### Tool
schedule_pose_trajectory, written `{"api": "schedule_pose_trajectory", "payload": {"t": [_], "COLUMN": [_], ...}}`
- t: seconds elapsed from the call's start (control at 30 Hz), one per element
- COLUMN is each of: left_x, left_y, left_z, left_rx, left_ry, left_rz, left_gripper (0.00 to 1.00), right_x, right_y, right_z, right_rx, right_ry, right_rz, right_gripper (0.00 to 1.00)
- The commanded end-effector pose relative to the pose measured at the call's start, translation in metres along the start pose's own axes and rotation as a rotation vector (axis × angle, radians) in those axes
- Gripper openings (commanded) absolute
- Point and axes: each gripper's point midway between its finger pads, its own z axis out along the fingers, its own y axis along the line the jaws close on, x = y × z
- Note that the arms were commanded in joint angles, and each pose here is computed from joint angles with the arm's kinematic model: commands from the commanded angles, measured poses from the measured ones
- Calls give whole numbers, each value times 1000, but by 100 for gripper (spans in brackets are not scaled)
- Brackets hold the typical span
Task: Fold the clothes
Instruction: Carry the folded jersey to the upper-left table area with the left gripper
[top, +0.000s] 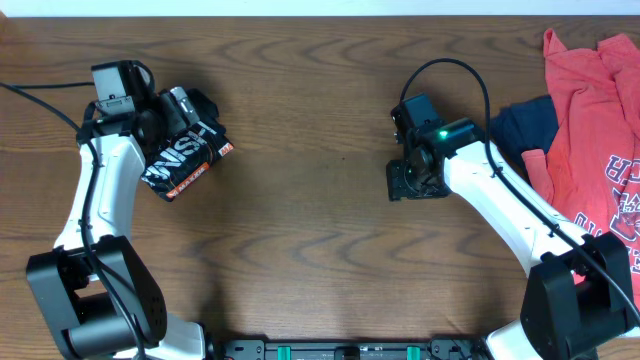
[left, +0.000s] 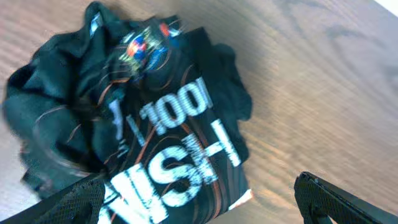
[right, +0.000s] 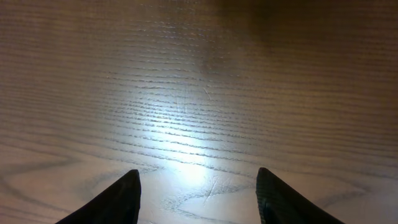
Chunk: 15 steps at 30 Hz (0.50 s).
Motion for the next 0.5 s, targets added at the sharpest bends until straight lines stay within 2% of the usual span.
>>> {"api": "schedule_pose_trajectory", "payload": {"t": [0.0, 0.17, 0.3, 0.47], "left_x": [7, 29, 26, 20], "left_y": [9, 9, 5, 10], "left_z": [-4, -5, -3, 17], "left_rx": [-48, -67, -54, -53], "left_ry": [30, 117, 99, 65], "left_rz": [-5, 16, 93, 87], "left_gripper": [98, 98, 98, 98], "right_x": [-1, -2, 0, 7], "right_y": [-3, -7, -9, -12], "right_z": [-1, -1, -1, -2], "right_rx": [7, 8, 14, 24], "right_ry": [-5, -4, 9, 37], "right_rz": [8, 15, 16, 18], "right_gripper": [58, 60, 60, 60]}}
